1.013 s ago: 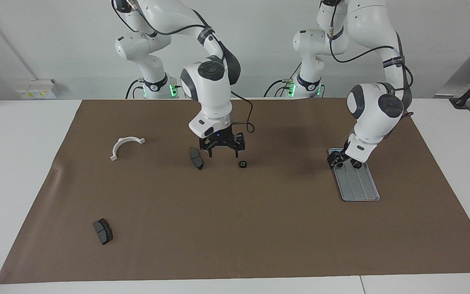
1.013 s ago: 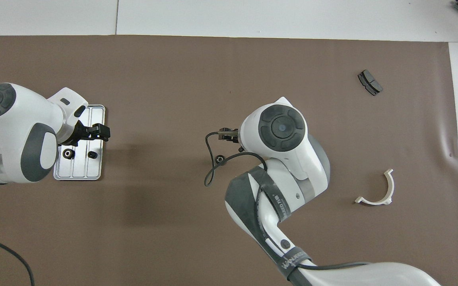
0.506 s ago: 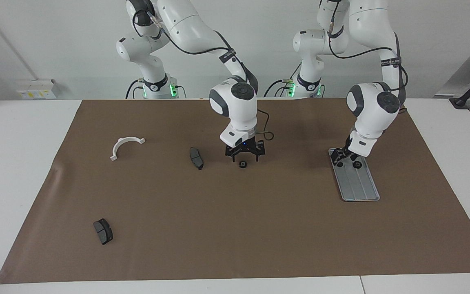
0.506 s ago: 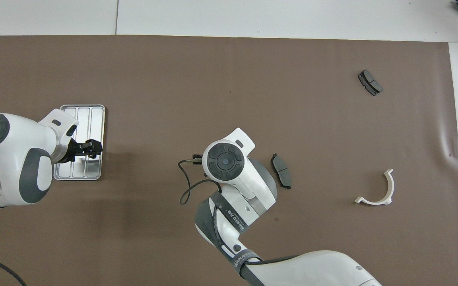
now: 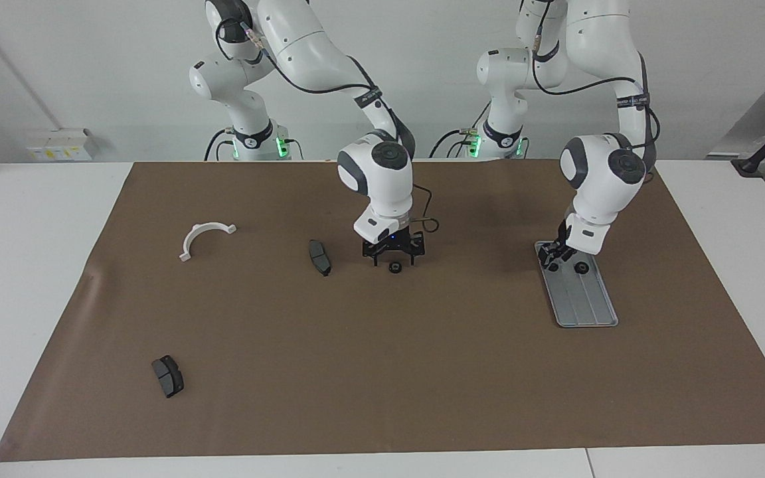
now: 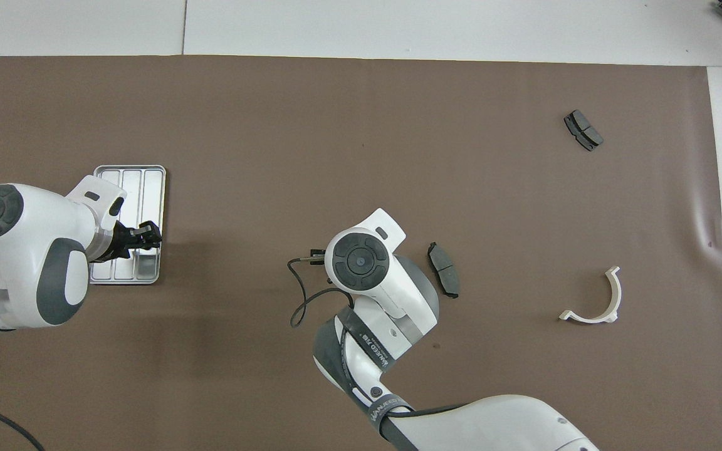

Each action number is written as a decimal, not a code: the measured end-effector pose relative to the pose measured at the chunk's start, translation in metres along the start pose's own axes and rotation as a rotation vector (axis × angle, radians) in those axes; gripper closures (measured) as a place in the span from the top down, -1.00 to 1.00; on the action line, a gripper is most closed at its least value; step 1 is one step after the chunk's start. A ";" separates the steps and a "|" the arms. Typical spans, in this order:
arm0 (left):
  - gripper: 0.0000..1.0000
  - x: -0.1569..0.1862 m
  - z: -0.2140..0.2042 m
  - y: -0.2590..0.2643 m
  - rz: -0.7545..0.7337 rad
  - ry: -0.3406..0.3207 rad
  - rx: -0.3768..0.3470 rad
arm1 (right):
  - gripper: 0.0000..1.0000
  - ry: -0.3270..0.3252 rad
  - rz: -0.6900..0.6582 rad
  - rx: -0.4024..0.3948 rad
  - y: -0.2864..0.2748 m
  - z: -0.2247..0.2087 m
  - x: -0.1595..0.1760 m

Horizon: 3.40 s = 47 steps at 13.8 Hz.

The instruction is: Place bearing gear from tray to pile

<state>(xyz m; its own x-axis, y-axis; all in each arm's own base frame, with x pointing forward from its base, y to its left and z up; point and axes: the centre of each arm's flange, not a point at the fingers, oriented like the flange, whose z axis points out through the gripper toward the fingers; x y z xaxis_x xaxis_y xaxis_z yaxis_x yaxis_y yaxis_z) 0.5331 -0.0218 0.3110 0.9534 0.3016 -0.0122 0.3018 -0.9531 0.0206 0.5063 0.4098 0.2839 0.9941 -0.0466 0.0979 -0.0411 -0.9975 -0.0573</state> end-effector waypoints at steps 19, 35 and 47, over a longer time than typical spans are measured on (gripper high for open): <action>-0.52 0.000 0.004 0.009 -0.041 0.032 -0.011 | -0.31 0.022 0.013 -0.039 0.215 -0.151 0.114; -0.52 -0.136 -0.045 0.303 0.189 0.049 -0.058 | -0.20 0.028 -0.124 -0.096 0.444 -0.030 0.144; 0.99 -0.069 -0.055 0.253 0.126 0.096 -0.075 | 1.00 0.051 -0.042 -0.023 0.291 -0.117 0.135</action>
<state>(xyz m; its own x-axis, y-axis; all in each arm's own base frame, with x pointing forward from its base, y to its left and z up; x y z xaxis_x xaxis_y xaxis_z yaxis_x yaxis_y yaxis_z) 0.5440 -0.2825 0.3723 0.9788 0.1838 0.0905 0.1757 -0.9803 0.0901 0.6166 0.1071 0.3969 0.9887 -0.0071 0.1500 -0.0027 -0.9996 -0.0294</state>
